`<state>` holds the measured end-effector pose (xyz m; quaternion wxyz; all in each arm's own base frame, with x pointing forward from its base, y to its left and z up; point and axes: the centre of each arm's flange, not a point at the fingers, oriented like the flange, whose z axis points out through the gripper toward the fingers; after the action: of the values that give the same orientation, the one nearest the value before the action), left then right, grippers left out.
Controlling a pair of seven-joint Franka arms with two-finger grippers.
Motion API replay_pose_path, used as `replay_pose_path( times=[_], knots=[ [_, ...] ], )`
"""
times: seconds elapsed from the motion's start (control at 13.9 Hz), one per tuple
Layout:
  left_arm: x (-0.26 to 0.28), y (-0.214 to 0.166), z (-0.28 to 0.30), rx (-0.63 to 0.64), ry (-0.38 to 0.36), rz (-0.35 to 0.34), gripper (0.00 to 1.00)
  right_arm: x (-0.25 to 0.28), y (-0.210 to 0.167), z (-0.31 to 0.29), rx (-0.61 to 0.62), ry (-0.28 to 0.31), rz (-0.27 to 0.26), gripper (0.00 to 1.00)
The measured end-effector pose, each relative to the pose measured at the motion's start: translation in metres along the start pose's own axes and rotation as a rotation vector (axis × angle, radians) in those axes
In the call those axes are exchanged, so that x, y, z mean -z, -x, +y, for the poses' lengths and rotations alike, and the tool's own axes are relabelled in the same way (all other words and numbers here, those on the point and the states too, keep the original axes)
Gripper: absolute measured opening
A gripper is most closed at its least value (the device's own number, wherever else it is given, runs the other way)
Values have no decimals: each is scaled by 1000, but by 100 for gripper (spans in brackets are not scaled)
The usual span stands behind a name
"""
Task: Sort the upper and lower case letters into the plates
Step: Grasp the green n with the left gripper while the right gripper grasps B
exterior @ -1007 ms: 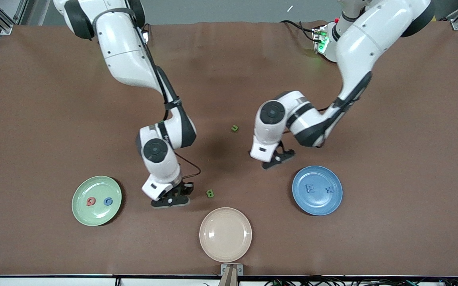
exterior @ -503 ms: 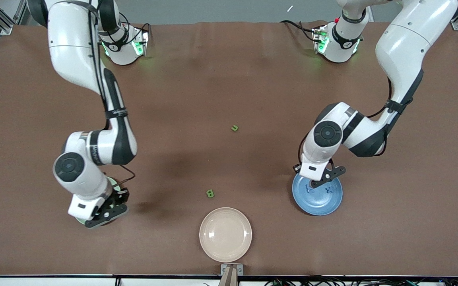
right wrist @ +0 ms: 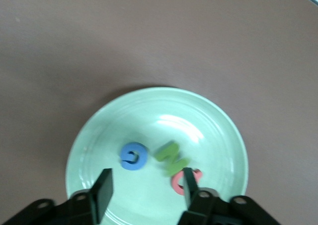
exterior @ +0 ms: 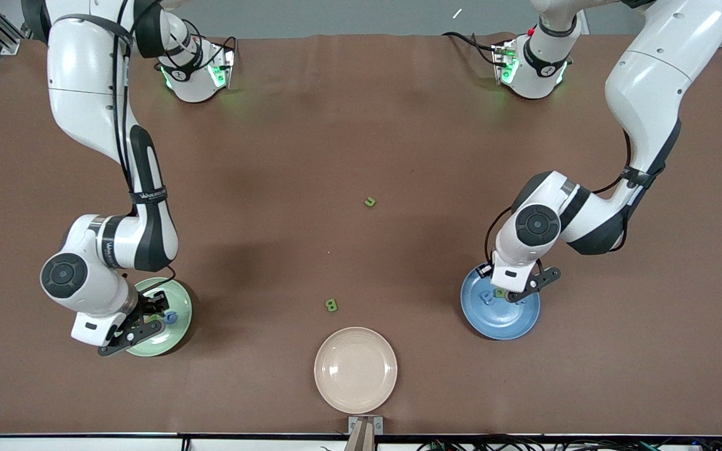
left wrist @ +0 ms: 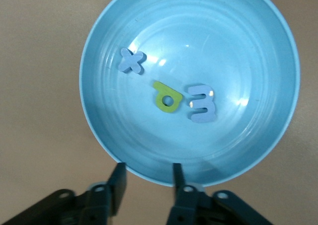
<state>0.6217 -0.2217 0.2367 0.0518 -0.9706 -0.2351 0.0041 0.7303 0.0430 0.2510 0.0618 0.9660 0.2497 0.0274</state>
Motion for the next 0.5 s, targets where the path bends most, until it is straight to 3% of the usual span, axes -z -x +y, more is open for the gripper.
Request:
replay_pose_path(
  times=[0.14,0.22,0.36,0.5],
  knots=[
    [2,5,5,2,5,0,71,1,-9,-18,-3,-33,24,88],
    [4,10,10,1,8,0,81,3,-16,-33,-18,-61,43,89],
    [10,32,31,-22,23,-7,82,10,-35,-78,-91,-120,78,90],
    [20,68,62,-50,50,-28,89,22,-57,-141,-183,-145,96,89]
  ],
)
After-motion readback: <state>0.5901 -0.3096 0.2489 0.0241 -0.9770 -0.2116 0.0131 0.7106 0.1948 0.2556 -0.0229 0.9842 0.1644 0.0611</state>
